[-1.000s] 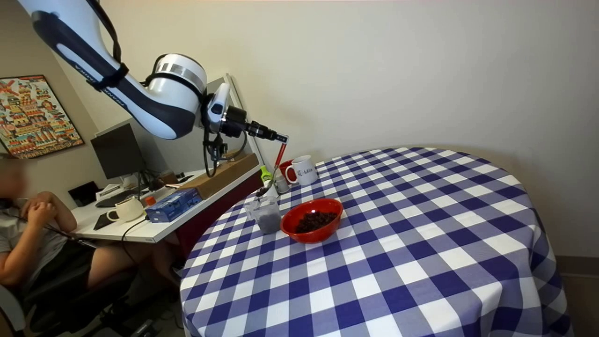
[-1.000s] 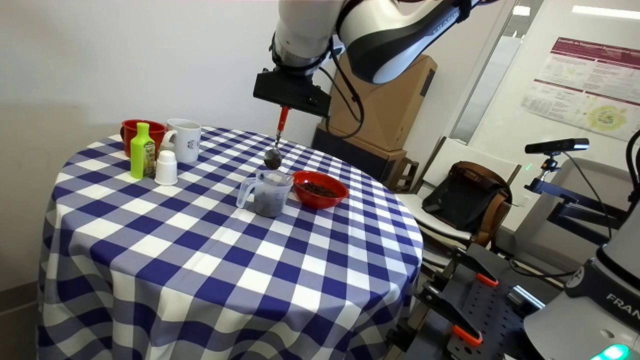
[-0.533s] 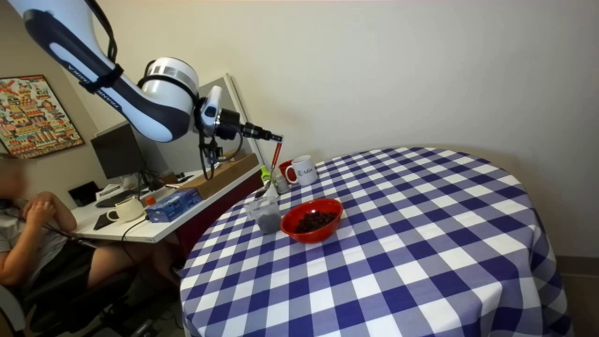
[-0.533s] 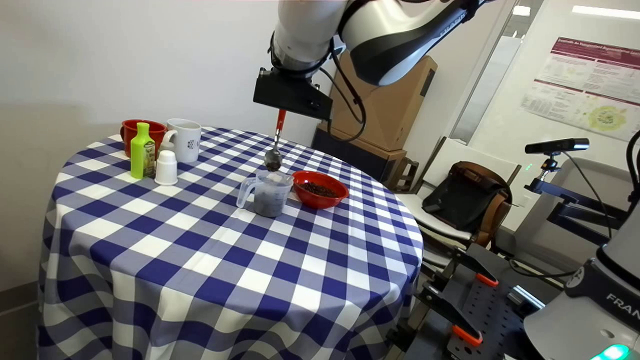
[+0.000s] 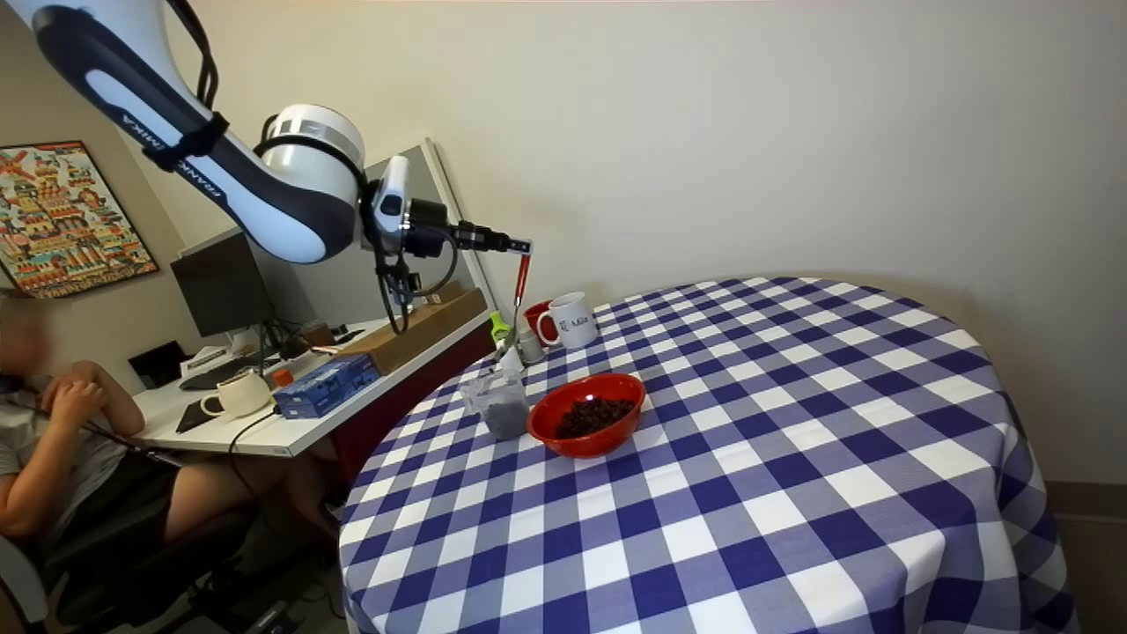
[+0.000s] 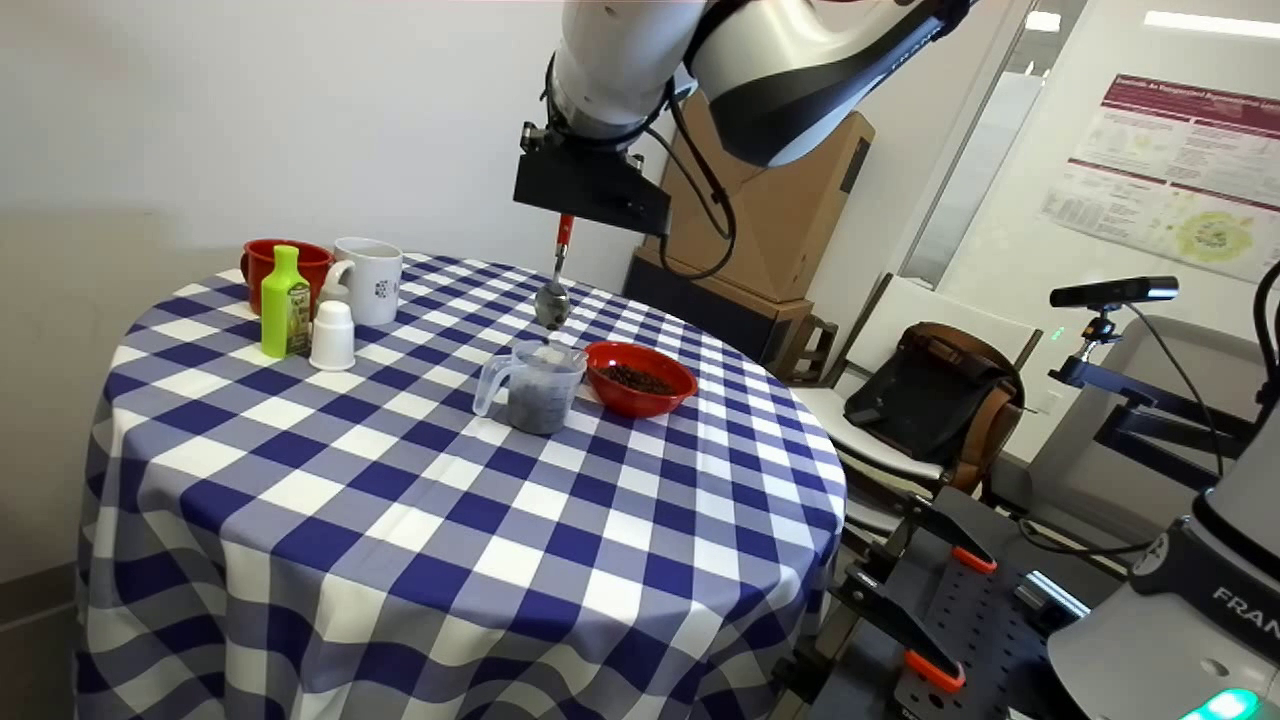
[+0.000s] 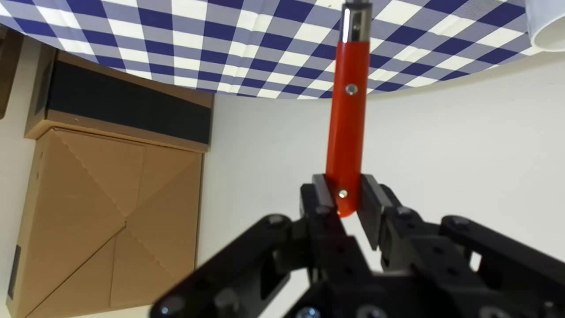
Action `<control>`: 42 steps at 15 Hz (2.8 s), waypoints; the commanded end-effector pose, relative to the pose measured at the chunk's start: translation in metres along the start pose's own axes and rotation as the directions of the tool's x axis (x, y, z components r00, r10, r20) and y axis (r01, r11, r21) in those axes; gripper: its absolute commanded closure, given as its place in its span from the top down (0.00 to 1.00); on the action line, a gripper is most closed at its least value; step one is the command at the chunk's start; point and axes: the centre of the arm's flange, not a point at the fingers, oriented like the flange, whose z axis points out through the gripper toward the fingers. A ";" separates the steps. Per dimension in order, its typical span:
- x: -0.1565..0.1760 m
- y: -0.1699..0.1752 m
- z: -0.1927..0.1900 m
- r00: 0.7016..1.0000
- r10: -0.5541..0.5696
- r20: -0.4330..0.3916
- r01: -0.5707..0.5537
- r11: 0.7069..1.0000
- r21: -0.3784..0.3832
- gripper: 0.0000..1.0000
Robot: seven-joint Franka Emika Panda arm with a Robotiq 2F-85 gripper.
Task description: Transfer a spoonful of contents from the orange bowl to the clear jar
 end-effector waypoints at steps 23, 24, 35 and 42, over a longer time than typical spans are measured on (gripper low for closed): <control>0.036 0.034 -0.020 0.987 0.153 0.053 -0.153 0.988 -0.007 0.05; 0.041 0.041 -0.019 0.978 0.180 0.108 -0.180 0.984 -0.012 0.05; 0.100 0.225 0.041 0.727 0.548 0.414 -0.437 0.834 -0.338 0.05; 0.037 0.257 0.051 0.636 0.571 0.519 -0.374 0.816 -0.440 0.05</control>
